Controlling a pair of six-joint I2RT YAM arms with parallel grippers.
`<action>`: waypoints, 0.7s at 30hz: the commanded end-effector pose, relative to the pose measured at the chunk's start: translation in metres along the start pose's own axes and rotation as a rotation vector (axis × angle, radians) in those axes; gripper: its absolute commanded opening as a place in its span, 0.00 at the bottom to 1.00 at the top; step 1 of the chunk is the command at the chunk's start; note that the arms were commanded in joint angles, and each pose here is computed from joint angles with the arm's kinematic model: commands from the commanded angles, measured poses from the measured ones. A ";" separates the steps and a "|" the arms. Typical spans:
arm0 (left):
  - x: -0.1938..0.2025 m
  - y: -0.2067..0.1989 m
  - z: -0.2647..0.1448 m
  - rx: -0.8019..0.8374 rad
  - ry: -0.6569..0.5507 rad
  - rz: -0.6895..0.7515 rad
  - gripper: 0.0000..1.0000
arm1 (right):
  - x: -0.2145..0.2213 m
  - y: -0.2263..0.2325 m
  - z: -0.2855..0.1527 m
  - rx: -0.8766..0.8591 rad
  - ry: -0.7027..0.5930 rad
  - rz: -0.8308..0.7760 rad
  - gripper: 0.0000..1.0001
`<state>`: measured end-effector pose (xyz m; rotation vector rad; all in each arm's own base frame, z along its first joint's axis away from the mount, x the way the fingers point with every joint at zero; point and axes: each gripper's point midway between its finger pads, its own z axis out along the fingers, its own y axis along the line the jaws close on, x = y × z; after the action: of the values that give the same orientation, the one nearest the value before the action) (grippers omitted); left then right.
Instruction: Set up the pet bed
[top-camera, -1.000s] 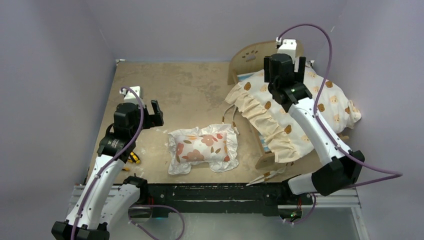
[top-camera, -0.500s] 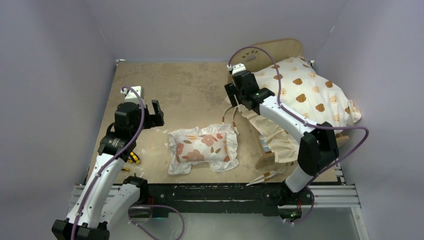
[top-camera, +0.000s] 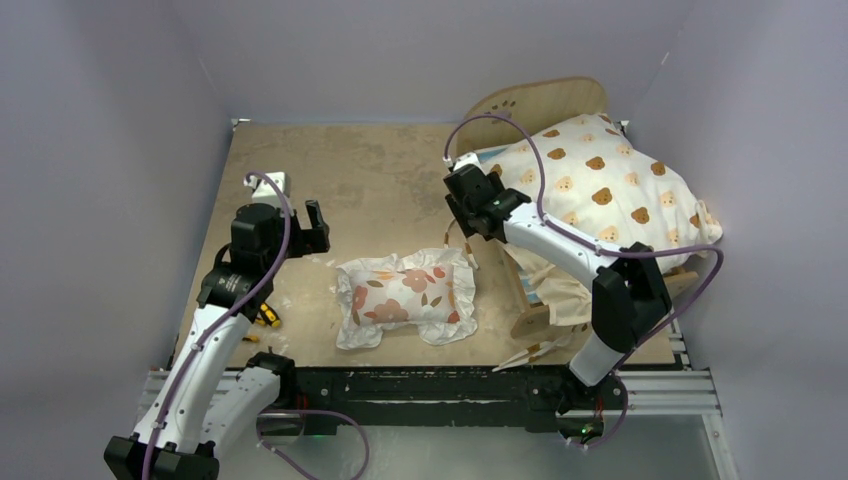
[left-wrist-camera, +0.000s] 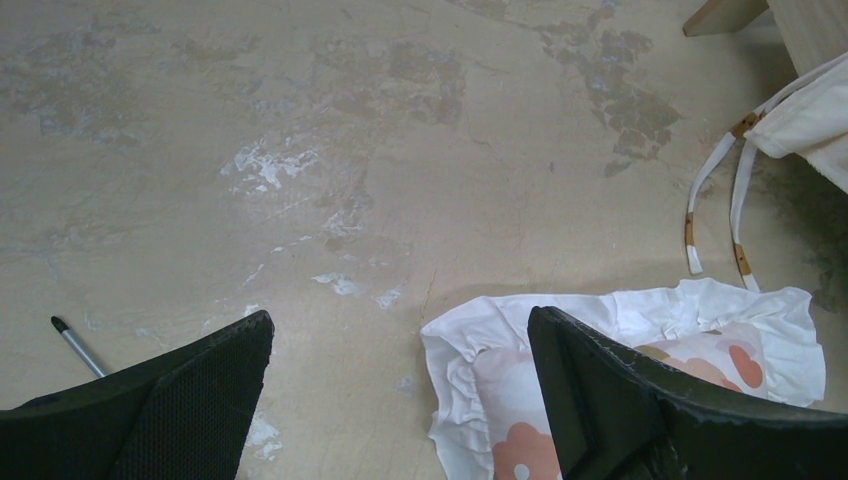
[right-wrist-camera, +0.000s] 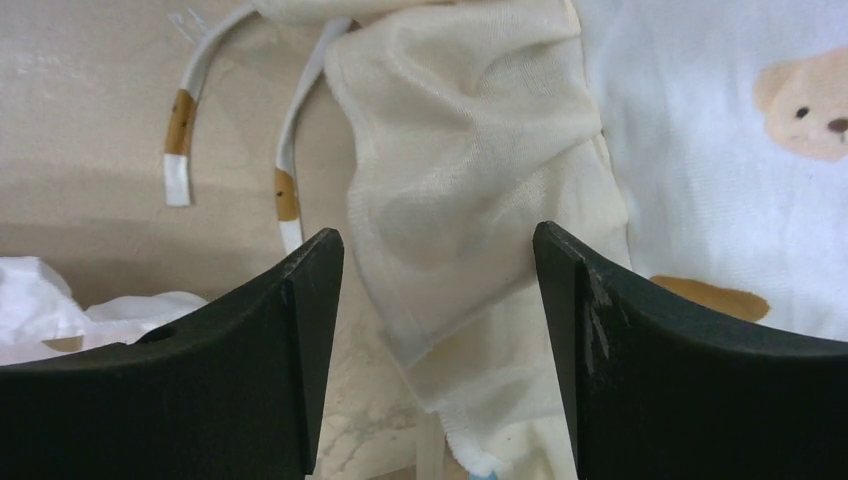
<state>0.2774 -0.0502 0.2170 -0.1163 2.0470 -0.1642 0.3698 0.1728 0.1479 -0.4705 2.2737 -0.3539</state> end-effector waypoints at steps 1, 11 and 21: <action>-0.002 -0.003 0.002 0.019 -0.013 0.014 0.99 | 0.014 -0.012 0.002 0.084 0.040 0.012 0.68; -0.003 -0.004 0.001 0.021 -0.015 0.013 0.99 | -0.017 -0.003 -0.011 -0.016 -0.035 0.053 0.07; -0.003 -0.003 0.000 0.017 -0.018 0.013 0.99 | -0.101 -0.016 -0.017 -0.013 -0.212 0.205 0.00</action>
<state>0.2775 -0.0503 0.2164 -0.1085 2.0494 -0.1622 0.3757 0.1775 0.1532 -0.4531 2.3122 -0.3241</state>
